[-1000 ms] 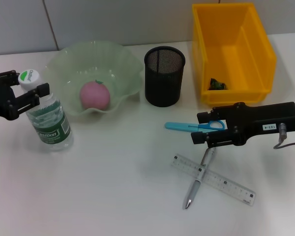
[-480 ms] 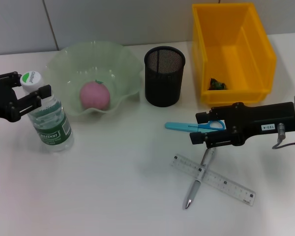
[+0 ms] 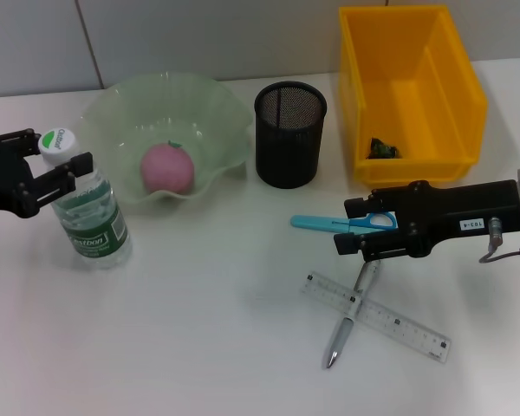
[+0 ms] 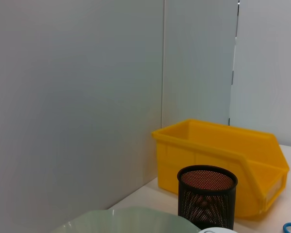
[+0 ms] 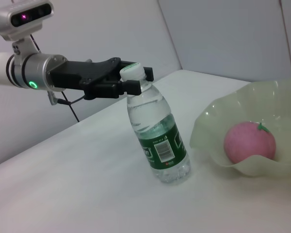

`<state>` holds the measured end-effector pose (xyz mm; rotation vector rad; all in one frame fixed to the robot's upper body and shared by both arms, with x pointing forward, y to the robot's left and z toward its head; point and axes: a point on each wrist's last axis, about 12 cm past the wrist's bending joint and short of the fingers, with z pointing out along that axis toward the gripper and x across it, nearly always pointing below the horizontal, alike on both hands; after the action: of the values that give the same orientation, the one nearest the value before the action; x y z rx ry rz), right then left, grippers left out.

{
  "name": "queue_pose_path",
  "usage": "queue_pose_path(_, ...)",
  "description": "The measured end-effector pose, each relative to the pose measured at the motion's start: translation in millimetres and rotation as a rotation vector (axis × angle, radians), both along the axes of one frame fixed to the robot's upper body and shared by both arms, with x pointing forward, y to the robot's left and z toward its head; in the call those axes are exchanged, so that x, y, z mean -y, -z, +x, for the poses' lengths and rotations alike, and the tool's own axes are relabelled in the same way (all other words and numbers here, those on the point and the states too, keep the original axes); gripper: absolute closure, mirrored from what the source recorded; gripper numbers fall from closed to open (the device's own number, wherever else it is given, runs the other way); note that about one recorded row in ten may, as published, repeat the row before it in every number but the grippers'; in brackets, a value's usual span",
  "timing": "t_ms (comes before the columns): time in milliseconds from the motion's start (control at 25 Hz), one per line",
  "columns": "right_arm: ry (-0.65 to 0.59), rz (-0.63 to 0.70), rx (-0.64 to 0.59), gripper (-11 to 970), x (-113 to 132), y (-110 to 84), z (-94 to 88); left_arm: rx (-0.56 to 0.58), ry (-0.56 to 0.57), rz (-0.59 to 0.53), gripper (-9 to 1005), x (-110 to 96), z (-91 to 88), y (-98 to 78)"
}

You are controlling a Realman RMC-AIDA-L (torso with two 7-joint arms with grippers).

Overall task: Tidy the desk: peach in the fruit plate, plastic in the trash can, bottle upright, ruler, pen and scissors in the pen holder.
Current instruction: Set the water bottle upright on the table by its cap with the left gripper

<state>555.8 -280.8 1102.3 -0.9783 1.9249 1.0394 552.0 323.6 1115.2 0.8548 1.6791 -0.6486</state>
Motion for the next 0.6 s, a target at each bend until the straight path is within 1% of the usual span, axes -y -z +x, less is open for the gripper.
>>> queue_pose_path(600,-0.001,-0.001,0.002,219,0.1,-0.8,0.8,0.003,-0.002,0.005,449,0.8,1.7,0.0)
